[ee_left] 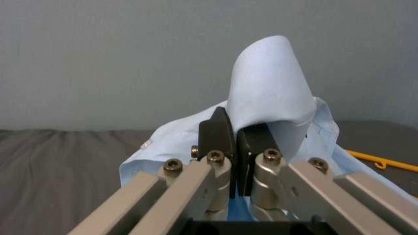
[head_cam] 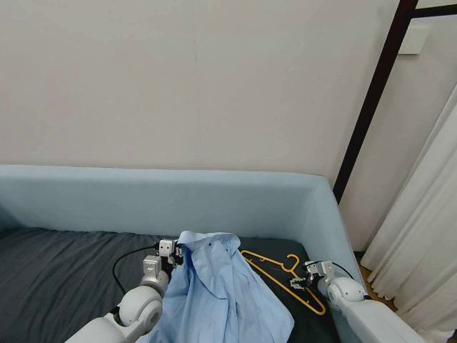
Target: Pick up the clothes from the sofa and hang them on the clothes hanger.
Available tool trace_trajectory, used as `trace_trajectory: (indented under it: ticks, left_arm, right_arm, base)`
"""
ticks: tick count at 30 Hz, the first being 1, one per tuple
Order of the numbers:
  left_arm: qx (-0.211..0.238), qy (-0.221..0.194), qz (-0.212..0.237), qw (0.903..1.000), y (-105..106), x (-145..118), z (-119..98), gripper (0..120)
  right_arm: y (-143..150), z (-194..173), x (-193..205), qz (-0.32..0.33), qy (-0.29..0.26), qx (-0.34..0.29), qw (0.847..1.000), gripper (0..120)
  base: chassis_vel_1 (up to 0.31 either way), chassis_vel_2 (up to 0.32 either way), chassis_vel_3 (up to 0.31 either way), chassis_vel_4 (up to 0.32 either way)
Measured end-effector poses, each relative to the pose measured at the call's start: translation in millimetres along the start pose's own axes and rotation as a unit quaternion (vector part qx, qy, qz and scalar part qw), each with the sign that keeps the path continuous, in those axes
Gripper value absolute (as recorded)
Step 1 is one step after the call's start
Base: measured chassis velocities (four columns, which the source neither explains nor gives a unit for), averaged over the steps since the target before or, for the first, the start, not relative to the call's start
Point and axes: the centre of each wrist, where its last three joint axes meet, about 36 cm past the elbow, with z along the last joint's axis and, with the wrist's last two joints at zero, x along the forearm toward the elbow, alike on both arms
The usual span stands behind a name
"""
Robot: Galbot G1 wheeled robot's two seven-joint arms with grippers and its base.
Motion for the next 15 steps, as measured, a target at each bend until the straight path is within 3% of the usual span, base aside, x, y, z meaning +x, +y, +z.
trace_trajectory:
  ticks: [15]
  left_arm:
    - [0.002,0.001,0.007,1.0000,-2.1,1.4,-3.9,0]
  right_arm:
    - [3.5,8.8,-9.6,-0.005,0.011,0.019,1.000,27]
  base:
    - [0.000,0.000,0.000,0.000]
